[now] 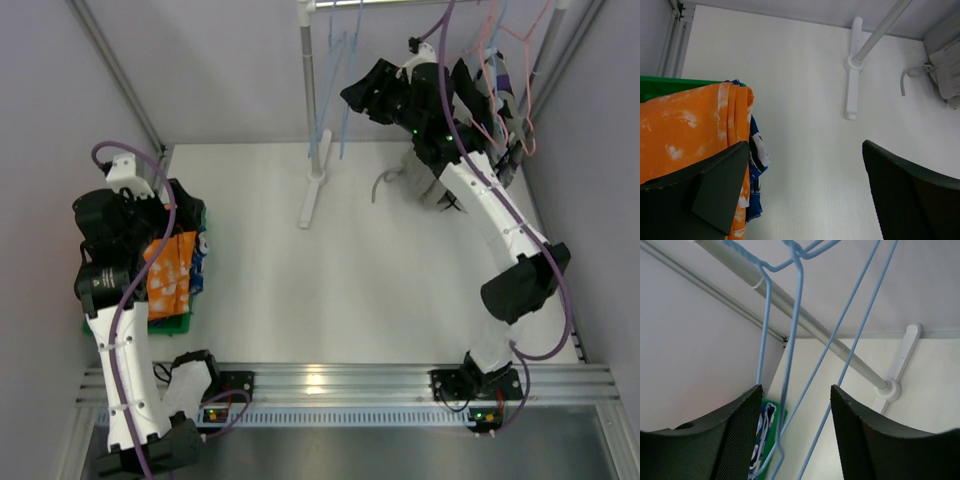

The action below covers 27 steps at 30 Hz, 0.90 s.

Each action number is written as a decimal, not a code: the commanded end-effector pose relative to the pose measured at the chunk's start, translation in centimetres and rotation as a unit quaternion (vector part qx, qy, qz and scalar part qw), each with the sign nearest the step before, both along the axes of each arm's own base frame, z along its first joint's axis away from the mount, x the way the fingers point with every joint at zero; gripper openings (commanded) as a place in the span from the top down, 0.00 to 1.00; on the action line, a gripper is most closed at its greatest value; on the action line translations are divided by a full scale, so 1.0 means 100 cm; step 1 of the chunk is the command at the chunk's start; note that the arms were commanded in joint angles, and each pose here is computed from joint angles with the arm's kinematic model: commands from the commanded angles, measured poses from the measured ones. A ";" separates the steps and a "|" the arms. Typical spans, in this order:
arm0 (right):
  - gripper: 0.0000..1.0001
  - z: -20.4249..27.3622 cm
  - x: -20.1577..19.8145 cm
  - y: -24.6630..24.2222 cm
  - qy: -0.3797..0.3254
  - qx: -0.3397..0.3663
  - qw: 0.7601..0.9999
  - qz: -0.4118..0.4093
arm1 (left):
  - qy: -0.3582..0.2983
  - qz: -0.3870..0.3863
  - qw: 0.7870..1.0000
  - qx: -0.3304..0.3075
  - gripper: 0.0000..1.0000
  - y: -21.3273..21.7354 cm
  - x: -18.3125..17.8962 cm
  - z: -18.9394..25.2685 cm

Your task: Remove the trousers from the hanger

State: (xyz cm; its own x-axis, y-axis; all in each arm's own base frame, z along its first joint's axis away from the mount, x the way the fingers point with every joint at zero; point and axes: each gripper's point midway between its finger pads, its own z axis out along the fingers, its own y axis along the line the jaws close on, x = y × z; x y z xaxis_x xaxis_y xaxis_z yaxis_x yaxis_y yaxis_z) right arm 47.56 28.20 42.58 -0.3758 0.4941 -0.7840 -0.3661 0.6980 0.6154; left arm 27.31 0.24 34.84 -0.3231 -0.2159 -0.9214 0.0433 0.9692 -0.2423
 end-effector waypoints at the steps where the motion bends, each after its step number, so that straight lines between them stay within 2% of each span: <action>1: 0.41 0.093 -0.066 -0.022 -0.098 0.039 0.994 0.027 | -0.064 -0.002 0.998 0.025 0.01 0.001 0.000 0.038; 3: 0.40 0.088 -0.081 -0.028 -0.091 0.024 0.995 0.034 | -0.066 -0.008 0.997 0.024 0.01 0.000 0.002 0.039; 4: 0.38 0.103 -0.102 -0.038 -0.112 0.023 0.993 0.037 | -0.069 -0.009 0.997 0.023 0.01 -0.001 0.002 0.041; 6: 0.36 0.098 -0.119 -0.043 -0.115 0.010 0.992 0.049 | -0.073 -0.010 0.997 0.019 0.01 -0.002 0.002 0.043; 8: 0.29 0.116 -0.148 -0.059 -0.149 0.001 0.988 0.047 | -0.077 -0.015 0.997 0.013 0.01 -0.005 0.001 0.046; 10: 0.21 0.136 -0.169 -0.078 -0.184 -0.014 0.982 0.028 | -0.081 -0.018 0.997 0.009 0.01 -0.007 0.000 0.047; 13: 0.01 0.158 -0.184 -0.117 -0.221 -0.036 0.974 -0.038 | -0.082 -0.019 0.996 0.001 0.01 -0.009 -0.002 0.047; 17: 0.01 0.154 -0.180 -0.154 -0.212 -0.064 0.970 -0.100 | -0.084 -0.018 0.996 -0.001 0.01 -0.010 -0.005 0.048; 22: 0.14 0.142 -0.157 -0.175 -0.168 -0.070 0.977 -0.108 | -0.084 -0.015 0.996 0.003 0.01 -0.010 -0.008 0.047; 27: 0.20 0.135 -0.134 -0.191 -0.120 -0.060 0.985 -0.107 | -0.084 -0.012 0.996 0.005 0.01 -0.009 -0.011 0.048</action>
